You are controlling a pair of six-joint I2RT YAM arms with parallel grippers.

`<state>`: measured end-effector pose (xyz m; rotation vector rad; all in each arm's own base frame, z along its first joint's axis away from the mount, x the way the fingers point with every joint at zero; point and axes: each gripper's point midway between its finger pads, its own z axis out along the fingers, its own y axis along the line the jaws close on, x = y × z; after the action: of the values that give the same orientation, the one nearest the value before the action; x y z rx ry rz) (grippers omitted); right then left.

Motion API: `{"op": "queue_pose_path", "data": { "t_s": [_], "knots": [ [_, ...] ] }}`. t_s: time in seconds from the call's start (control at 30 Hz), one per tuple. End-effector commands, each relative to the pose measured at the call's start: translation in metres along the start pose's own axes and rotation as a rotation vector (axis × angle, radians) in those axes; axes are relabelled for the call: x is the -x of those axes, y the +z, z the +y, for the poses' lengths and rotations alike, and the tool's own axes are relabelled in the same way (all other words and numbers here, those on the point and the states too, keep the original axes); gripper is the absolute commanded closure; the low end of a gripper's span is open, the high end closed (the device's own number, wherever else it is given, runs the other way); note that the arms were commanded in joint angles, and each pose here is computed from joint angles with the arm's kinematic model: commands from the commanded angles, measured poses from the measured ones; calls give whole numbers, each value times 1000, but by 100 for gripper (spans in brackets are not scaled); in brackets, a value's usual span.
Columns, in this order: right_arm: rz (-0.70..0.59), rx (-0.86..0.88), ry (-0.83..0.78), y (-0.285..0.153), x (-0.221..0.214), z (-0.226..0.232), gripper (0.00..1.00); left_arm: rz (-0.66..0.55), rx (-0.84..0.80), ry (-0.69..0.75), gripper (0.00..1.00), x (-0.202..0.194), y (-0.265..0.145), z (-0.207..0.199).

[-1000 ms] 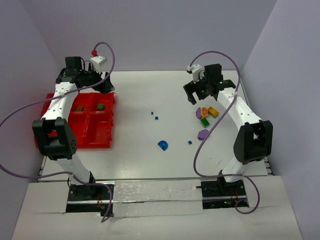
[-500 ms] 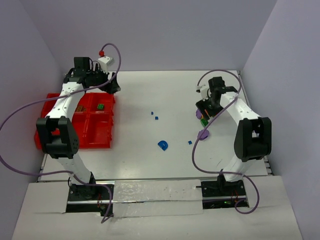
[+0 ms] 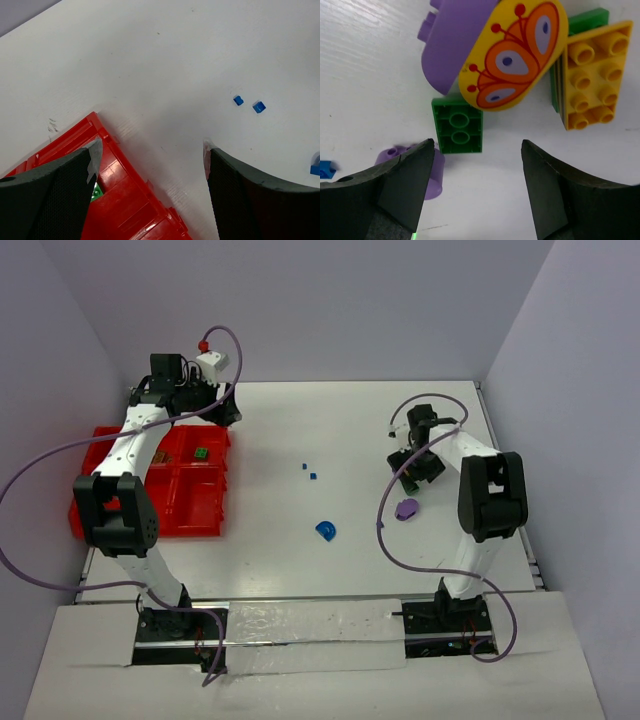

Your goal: Sort the legos into containers by color

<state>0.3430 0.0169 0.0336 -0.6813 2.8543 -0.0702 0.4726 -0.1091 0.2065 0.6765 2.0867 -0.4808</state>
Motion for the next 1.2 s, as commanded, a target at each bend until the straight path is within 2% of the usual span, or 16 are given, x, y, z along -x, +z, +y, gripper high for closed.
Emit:
{"op": "queue_pose_path", "data": {
  "t_s": [0.0, 0.1, 0.23, 0.37, 0.53, 0.6, 0.7, 0.77, 0.9, 1.03, 1.17],
  "knots": [
    [-85, 11, 4, 1, 33, 3, 23, -36, 26, 26, 12, 15, -5, 1],
    [-77, 27, 8, 9, 35, 5, 28, -27, 29, 29, 12, 14, -7, 1],
    [-73, 48, 14, 16, 39, 7, 45, -23, 26, 38, 13, 13, -9, 0],
    [-69, 54, 10, 17, 36, 9, 56, -24, 12, 39, 14, 12, -10, -3],
    [-76, 80, 0, 2, 28, 16, 80, -40, -33, 28, 16, 13, -12, -14],
    [-133, 147, -4, -35, 33, 28, 99, -59, -74, 21, 17, 17, -15, -24],
    [-321, 267, 60, -96, 80, 46, 100, -105, -118, 0, 18, 26, -21, -36],
    [-412, 302, 120, -118, 110, 53, 100, -137, -128, -26, 18, 32, -20, -40],
    [-605, 417, 374, -175, 198, 73, 100, -168, -159, -34, 17, 41, -20, -57],
    [-649, 504, 485, -191, 250, 105, 100, -201, -197, -41, 16, 51, -13, -76],
    [-652, 560, 549, -184, 286, 120, 100, -226, -261, -34, 15, 66, 4, -101]
  ]
}}
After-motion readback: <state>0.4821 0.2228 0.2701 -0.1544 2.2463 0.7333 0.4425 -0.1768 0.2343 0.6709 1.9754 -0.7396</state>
